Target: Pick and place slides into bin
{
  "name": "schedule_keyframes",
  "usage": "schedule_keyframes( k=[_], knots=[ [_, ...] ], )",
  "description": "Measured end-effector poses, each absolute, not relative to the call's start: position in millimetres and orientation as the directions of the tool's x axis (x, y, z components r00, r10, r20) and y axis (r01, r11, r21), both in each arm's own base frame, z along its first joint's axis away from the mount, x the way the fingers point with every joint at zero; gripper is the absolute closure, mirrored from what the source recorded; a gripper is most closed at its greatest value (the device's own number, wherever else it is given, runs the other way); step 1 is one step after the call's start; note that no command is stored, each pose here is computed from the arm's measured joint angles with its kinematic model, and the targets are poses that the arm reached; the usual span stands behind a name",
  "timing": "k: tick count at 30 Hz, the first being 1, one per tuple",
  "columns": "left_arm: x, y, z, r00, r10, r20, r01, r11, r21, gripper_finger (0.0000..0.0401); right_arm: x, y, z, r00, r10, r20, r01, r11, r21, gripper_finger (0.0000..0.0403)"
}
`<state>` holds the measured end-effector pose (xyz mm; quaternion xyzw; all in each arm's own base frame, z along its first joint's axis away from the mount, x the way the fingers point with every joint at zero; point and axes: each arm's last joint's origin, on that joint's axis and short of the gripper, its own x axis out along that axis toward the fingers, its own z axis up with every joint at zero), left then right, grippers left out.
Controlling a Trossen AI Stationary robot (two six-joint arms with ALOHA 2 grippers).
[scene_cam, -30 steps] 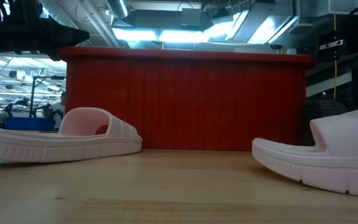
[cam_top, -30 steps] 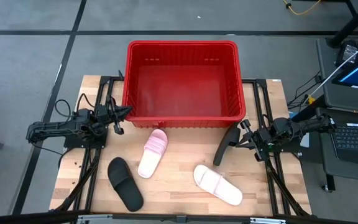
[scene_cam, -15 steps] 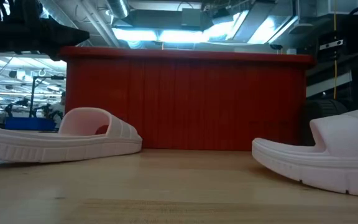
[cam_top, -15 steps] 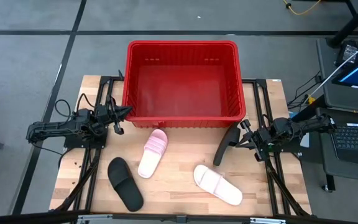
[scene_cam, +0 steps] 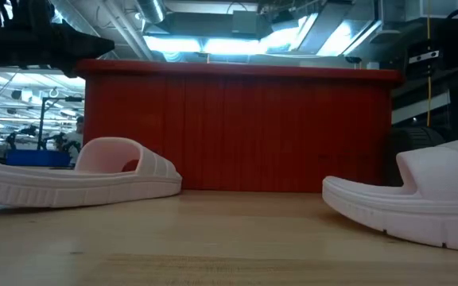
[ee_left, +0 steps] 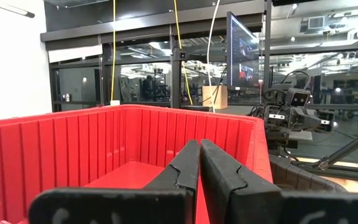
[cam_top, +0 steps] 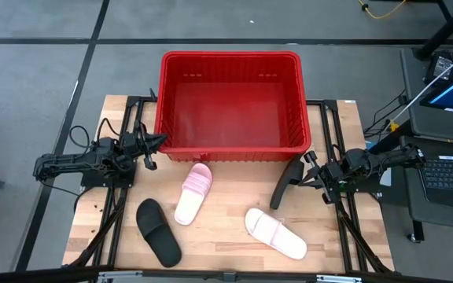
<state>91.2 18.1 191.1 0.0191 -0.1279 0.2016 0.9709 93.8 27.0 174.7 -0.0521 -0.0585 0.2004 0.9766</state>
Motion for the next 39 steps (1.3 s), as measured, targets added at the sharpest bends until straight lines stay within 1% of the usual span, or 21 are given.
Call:
schedule_keyframes(
  k=[9, 13, 19, 23, 28, 31, 32, 34, 36, 39],
  knots=[
    [91, 18, 191, 0.886, 0.386, 0.256, -0.396, 0.918, -0.014, 0.0389, 94, 27, 175, 0.913, 0.398, 0.095, -0.385, 0.914, -0.129, 0.0393],
    [91, 18, 191, 0.886, 0.386, 0.256, -0.396, 0.918, -0.014, 0.0389, 94, 27, 175, 0.913, 0.397, 0.095, -0.388, 0.916, -0.102, 0.0393],
    [91, 18, 191, 0.886, 0.387, 0.256, -0.396, 0.918, -0.015, 0.0393, 94, 27, 175, 0.912, 0.398, 0.097, -0.385, 0.914, -0.126, 0.0393],
    [91, 18, 191, 0.886, 0.387, 0.256, -0.396, 0.918, -0.014, 0.0393, 94, 27, 175, 0.913, 0.398, 0.096, -0.39, 0.917, -0.086, 0.0393],
    [91, 18, 191, 0.885, 0.386, 0.259, -0.398, 0.917, -0.009, 0.0393, 94, 27, 175, 0.913, 0.398, 0.095, -0.401, 0.916, 0.02, 0.0393],
    [89, 18, 197, 0.869, 0.383, 0.313, -0.378, 0.922, -0.078, 0.039, 94, 27, 174, 0.913, 0.398, 0.091, -0.402, 0.915, 0.033, 0.0393],
    [89, 18, 200, 0.87, 0.374, 0.322, -0.364, 0.927, -0.093, 0.0389, 94, 27, 174, 0.913, 0.397, 0.09, -0.402, 0.915, 0.033, 0.0393],
    [88, 16, 206, 0.887, 0.316, 0.337, -0.311, 0.948, -0.07, 0.0389, 94, 27, 174, 0.913, 0.398, 0.092, -0.402, 0.915, 0.032, 0.0393],
    [86, 13, 213, 0.911, 0.223, 0.348, -0.239, 0.971, 0.003, 0.039, 94, 27, 175, 0.913, 0.398, 0.092, -0.402, 0.915, 0.034, 0.0393],
    [85, 9, 218, 0.94, 0.099, 0.325, -0.133, 0.988, 0.082, 0.0391, 94, 27, 174, 0.913, 0.398, 0.092, -0.403, 0.913, 0.054, 0.0393]
  ],
)
